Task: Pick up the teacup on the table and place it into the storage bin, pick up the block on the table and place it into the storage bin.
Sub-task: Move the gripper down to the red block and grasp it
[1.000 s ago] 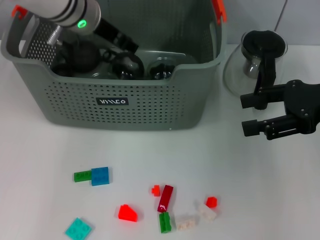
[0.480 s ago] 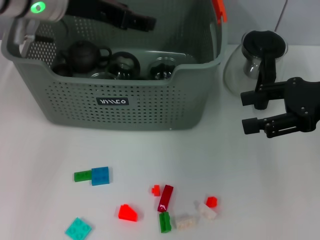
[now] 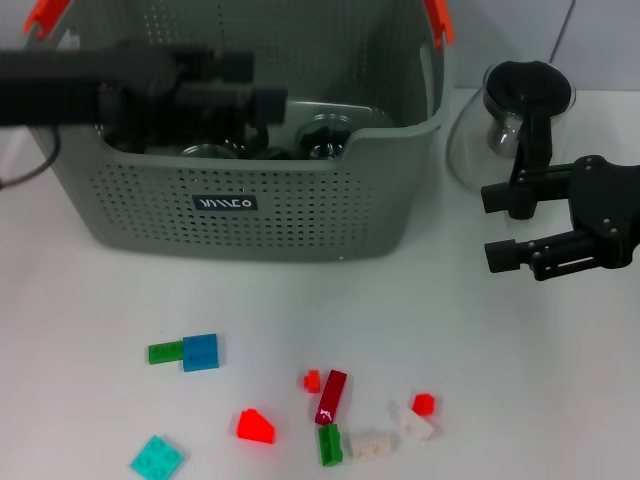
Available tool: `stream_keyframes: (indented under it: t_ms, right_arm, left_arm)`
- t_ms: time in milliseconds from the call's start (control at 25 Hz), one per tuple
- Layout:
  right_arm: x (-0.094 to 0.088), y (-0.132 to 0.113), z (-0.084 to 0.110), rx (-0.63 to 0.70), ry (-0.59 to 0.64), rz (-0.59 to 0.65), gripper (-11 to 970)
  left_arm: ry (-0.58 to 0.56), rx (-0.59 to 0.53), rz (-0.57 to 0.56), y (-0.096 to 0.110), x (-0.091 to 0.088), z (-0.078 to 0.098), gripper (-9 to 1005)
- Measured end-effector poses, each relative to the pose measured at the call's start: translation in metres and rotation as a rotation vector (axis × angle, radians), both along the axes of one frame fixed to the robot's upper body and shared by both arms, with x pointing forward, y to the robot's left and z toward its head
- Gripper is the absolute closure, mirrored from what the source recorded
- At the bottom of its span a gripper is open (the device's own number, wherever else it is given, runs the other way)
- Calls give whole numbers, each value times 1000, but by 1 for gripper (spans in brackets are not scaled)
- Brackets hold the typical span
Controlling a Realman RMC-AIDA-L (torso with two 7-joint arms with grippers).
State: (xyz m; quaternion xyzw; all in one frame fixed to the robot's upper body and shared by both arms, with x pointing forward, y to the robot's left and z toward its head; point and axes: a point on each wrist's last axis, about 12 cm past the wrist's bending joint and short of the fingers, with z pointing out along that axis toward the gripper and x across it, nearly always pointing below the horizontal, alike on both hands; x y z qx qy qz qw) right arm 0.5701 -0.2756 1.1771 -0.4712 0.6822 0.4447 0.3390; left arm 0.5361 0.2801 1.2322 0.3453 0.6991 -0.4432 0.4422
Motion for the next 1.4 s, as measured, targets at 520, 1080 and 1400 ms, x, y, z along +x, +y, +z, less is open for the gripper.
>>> stream_keyframes:
  t_ms: [520, 1080, 1400]
  right_arm:
    - [-2, 1, -2, -13, -6, 23, 104]
    - [5, 24, -9, -268, 130, 119, 105]
    - [14, 42, -12, -426, 159, 142, 105]
  left_arm:
    - [-5, -40, -17, 35, -35, -71, 189]
    - [-56, 34, -104, 37, -47, -117, 194]
    - [-15, 64, -118, 28, -46, -127, 197]
